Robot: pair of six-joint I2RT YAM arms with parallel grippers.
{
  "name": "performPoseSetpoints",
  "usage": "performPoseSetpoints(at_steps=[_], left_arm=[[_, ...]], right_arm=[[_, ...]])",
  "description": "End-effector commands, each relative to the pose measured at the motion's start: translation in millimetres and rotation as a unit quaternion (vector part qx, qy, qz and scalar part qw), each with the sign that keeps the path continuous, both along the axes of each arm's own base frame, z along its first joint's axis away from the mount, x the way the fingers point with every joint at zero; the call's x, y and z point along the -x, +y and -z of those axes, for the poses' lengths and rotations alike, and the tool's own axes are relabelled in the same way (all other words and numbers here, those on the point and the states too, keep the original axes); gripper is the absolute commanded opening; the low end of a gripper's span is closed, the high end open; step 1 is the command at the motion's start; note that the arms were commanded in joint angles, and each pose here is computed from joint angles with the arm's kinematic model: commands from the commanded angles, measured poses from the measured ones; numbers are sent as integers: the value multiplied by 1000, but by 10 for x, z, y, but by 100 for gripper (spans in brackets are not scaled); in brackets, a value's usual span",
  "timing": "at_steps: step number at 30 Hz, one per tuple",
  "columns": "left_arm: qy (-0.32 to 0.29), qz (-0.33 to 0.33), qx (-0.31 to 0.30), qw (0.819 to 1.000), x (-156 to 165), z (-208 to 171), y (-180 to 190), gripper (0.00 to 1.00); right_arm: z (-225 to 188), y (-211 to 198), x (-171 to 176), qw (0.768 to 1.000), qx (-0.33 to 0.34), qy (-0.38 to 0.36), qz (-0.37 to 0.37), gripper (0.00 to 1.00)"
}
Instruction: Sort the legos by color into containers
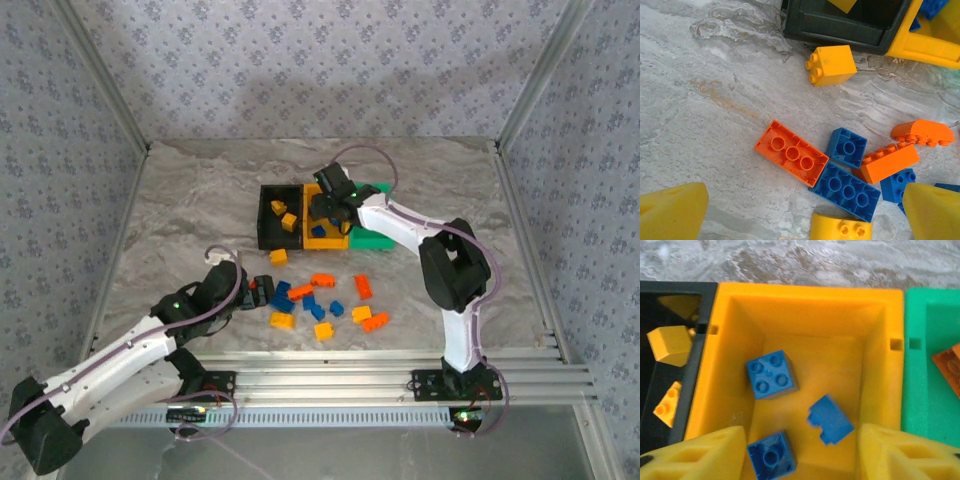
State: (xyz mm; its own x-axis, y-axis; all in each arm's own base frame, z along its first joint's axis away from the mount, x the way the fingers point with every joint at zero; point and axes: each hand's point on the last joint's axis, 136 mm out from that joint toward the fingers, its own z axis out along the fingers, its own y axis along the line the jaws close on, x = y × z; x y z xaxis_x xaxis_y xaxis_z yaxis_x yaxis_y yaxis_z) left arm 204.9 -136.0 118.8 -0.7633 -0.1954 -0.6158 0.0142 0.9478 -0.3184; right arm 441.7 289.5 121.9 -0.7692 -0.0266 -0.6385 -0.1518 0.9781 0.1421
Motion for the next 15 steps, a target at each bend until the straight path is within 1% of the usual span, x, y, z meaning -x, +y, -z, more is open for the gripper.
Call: performPoseSetpoints(at_steps=[1,4,7,11,14,15], left_arm=[[2,-7,-20,1000,3,32,84,100],[8,-7,-19,1000,-44,89,57,100],[7,3,-9,1000,-172,123,-55,99],[-23,19,-34,999,-431,91,-226,94],[-44,22,-59,997,-593,120,-346,92],[-49,20,-67,996,-628,140,-375,92]], right_arm=[[-503,84,16,999,-29,-42,-14,70],[-661,83,179,997,-44,-60,-23,72],[-694,59,374,996,-57,-67,-28,72],[-620,-47,598,995,-73,-61,-23,72],[-672,-155,692,994,-84,-69,-15,73],[-548,-228,760,995,-75,-60,-12,73]])
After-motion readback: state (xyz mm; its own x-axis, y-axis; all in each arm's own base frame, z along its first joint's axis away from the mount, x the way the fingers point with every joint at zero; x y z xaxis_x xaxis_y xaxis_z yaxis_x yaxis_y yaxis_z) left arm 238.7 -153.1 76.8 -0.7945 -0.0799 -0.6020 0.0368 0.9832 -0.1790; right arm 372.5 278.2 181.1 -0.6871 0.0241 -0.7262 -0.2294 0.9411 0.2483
